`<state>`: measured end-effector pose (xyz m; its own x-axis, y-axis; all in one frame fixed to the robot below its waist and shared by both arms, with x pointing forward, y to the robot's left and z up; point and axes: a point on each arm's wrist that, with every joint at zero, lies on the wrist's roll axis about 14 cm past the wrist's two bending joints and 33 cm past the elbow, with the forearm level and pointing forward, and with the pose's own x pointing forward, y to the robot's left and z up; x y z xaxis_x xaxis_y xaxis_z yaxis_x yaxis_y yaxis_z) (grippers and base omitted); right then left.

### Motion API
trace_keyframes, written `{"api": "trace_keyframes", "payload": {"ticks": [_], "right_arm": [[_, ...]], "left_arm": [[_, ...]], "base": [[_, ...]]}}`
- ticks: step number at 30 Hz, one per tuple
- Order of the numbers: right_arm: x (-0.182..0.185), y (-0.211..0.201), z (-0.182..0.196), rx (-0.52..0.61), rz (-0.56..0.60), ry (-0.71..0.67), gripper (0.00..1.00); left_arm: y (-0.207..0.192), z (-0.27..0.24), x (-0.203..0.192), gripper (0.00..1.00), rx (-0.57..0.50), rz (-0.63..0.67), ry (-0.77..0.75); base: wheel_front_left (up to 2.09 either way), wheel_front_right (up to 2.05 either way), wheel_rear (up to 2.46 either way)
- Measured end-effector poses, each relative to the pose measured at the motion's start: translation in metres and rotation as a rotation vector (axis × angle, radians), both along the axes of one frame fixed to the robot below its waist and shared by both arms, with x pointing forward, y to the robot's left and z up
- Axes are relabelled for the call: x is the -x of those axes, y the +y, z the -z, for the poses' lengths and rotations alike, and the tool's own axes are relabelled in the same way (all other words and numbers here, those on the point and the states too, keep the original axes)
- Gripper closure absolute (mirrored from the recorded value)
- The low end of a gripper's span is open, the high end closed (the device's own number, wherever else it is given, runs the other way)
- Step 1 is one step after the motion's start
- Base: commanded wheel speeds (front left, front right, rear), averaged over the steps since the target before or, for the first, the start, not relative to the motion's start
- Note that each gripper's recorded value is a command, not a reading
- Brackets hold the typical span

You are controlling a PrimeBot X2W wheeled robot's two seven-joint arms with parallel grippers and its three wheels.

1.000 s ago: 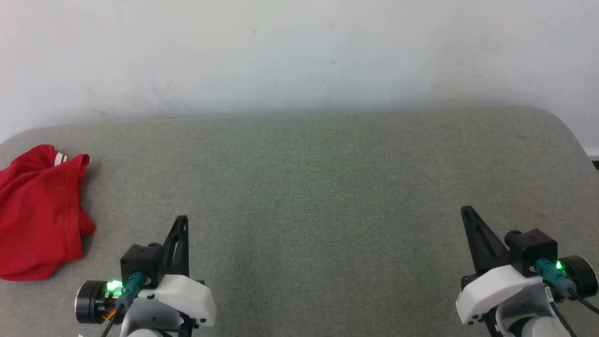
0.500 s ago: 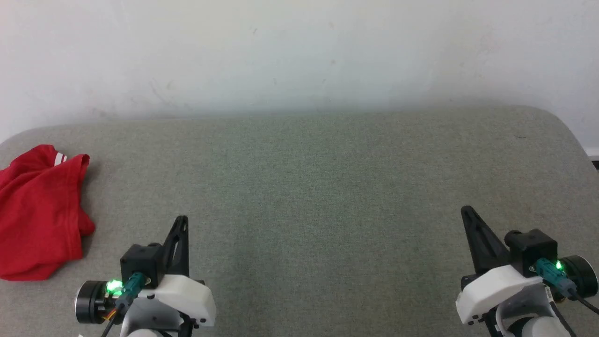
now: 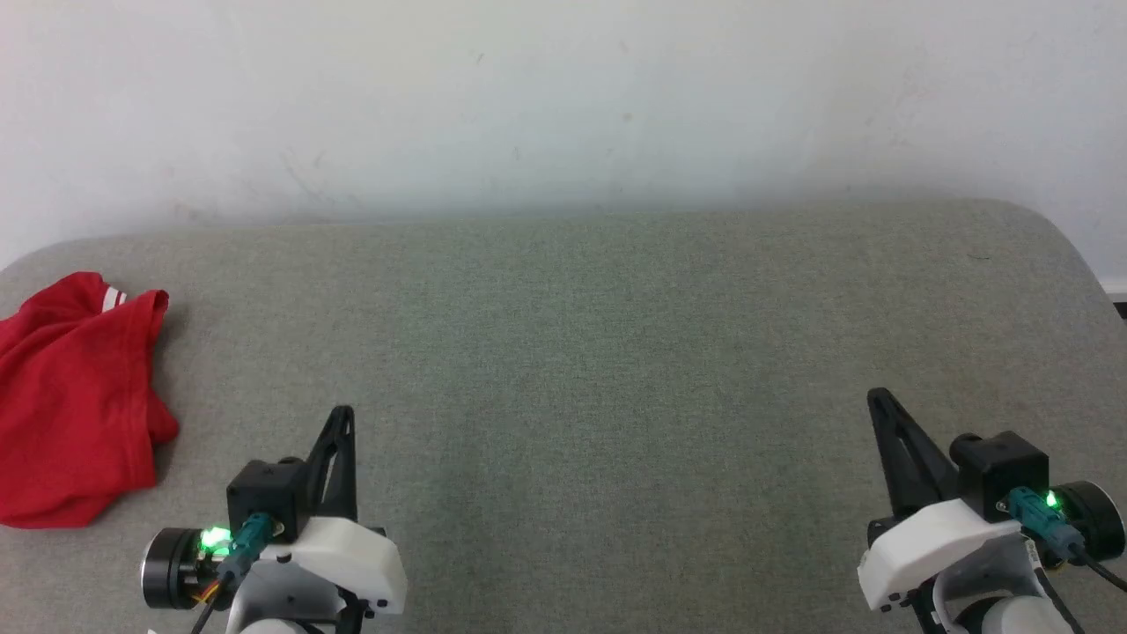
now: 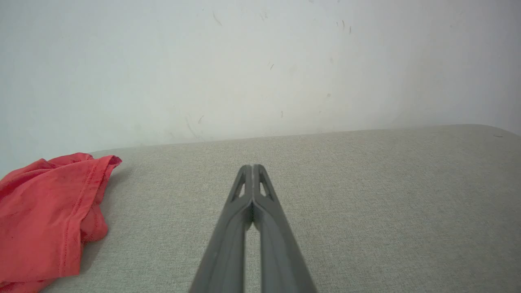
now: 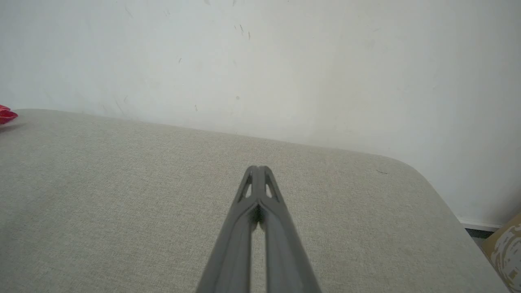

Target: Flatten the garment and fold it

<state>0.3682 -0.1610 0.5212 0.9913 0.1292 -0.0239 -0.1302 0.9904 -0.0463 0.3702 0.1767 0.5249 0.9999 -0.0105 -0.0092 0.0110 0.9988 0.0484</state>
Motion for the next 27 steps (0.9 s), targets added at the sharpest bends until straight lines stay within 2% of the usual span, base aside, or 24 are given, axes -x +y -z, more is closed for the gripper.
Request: {"api": "trace_keyframes", "payload": {"ticks": [27], "right_arm": [[0.004,-0.015,-0.002,-0.028,0.044,-0.026,0.00]], "left_arm": [[-0.001,-0.008,0.005,0.00,0.019,0.010,-0.046]], "base": [[0.00,0.00,0.00]]}}
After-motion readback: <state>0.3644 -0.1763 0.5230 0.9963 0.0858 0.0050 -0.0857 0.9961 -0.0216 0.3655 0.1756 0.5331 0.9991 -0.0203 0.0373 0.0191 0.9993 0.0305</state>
